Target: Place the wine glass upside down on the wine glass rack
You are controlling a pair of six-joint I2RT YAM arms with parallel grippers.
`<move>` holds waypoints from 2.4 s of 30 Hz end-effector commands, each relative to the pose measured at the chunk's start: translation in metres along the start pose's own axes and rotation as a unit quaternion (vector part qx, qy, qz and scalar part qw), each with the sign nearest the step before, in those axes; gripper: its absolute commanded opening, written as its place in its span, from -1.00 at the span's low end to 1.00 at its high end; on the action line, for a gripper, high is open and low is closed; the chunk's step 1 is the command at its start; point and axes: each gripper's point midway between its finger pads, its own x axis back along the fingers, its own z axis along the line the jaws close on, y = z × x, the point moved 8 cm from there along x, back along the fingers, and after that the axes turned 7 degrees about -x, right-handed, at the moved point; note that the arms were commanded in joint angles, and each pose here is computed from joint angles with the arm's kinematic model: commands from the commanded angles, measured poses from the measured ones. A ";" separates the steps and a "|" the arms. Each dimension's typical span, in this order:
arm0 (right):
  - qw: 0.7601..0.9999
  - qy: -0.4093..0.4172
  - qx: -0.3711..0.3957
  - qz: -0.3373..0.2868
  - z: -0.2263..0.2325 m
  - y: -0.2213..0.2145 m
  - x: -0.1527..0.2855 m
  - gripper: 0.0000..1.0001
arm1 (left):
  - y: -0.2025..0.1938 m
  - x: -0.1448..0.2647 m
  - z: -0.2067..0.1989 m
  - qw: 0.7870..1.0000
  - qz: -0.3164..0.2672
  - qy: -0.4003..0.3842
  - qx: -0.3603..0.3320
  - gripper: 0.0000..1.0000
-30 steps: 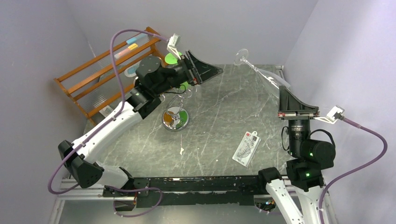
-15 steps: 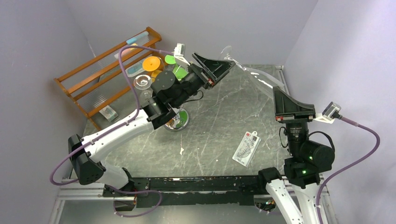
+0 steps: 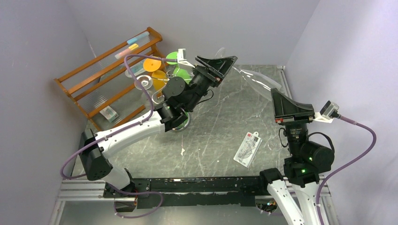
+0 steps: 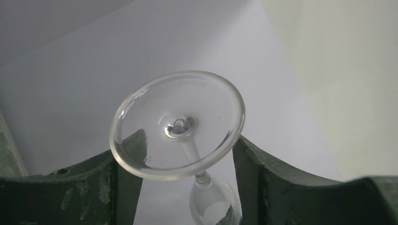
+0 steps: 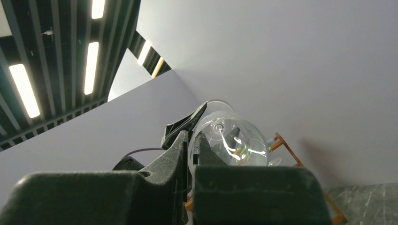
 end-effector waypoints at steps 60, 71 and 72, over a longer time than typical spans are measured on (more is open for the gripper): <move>0.898 0.165 0.147 0.381 -0.014 -0.058 0.008 0.27 | 0.002 0.095 -0.036 0.881 0.227 -0.219 -0.353 -0.90; 0.886 0.205 0.073 0.408 -0.015 -0.069 0.011 0.32 | -0.006 0.095 -0.030 0.873 0.239 -0.240 -0.352 -0.90; 0.886 0.206 0.065 0.410 -0.016 -0.070 0.011 0.32 | -0.009 0.096 -0.028 0.871 0.241 -0.245 -0.350 -0.90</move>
